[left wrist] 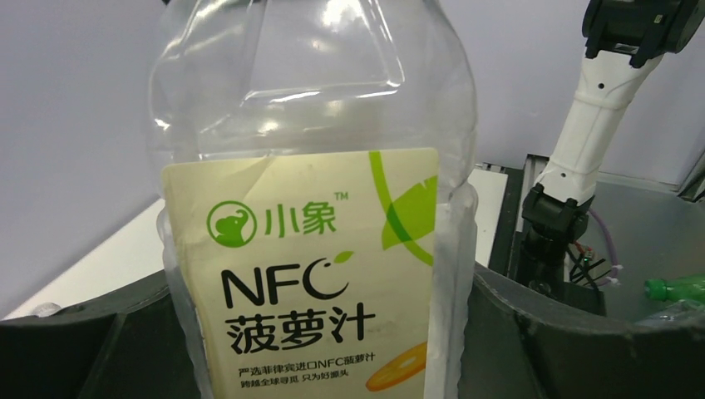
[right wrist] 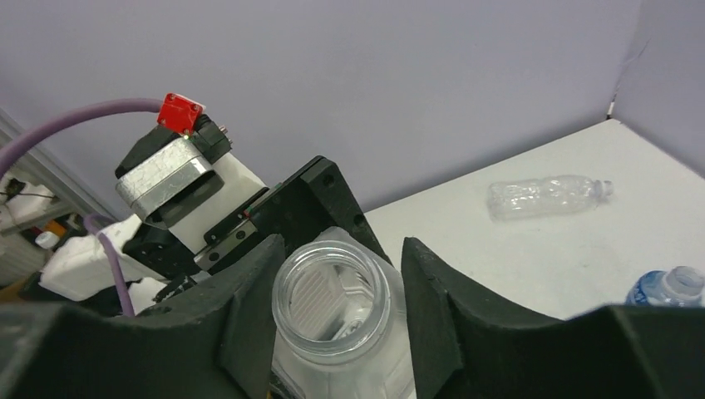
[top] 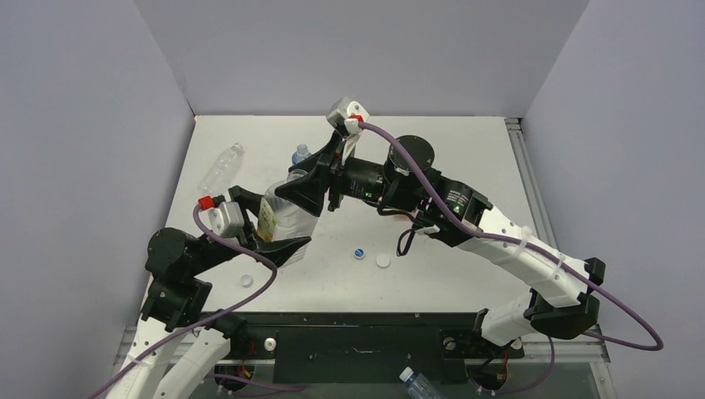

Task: Unscrew the bottle caps
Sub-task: Place the plastic bottle at the center of the board.

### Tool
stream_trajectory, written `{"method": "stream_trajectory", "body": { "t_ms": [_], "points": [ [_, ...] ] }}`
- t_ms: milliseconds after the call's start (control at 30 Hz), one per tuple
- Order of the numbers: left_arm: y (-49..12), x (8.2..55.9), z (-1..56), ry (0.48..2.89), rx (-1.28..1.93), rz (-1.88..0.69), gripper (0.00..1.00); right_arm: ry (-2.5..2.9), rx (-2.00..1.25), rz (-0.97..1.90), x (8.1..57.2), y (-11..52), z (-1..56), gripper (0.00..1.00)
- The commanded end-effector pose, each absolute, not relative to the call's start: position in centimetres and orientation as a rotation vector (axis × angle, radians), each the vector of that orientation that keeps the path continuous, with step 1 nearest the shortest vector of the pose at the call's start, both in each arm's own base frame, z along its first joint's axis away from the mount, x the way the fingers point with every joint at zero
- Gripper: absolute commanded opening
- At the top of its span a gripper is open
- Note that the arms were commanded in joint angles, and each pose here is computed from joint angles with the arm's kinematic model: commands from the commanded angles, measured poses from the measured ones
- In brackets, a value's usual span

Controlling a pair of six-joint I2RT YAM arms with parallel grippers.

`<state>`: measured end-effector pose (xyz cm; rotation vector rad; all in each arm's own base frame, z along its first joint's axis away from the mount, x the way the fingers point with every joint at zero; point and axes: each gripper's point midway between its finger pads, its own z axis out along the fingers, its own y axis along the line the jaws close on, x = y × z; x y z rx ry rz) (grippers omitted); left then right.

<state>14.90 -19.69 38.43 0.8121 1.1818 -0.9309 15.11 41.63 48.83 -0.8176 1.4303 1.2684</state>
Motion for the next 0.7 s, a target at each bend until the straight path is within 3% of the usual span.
{"method": "stream_trajectory", "body": {
  "t_ms": [0, 33, 100, 133, 200, 433, 667],
  "points": [
    [-19.5, 14.4, 40.3, 1.102, 0.808, -0.921, 0.01, 1.42, -0.812, 1.239, 14.9, 41.1, 49.8, 0.27],
    [-19.5, 14.4, 40.3, 1.1, 0.806, -0.922, 0.03, 1.426, -0.817, 1.227, 15.0, 41.2, 49.5, 0.23],
    [-19.4, 14.5, 40.4, 1.105, 0.791, -0.918, 0.27, 1.443, -0.817, 1.192, 15.4, 41.0, 49.0, 0.11],
    [-19.3, 14.6, 40.4, 1.11, 0.78, -0.919, 0.65, 1.457, -0.809, 1.166, 15.8, 40.9, 48.6, 0.07],
    [-19.0, 14.9, 40.4, 1.126, 0.752, -0.906, 0.99, 1.466, -0.798, 1.107, 16.5, 40.3, 48.3, 0.0],
    [-17.5, 15.8, 37.5, 1.271, 0.704, -0.803, 0.96, 1.524, -0.695, 0.877, 22.0, 36.3, 45.9, 0.0],
    [-14.5, 16.9, 34.1, 1.436, 0.635, -0.609, 0.97, 1.567, -0.53, 0.555, 31.0, 32.0, 40.6, 0.0]
  ]
}}
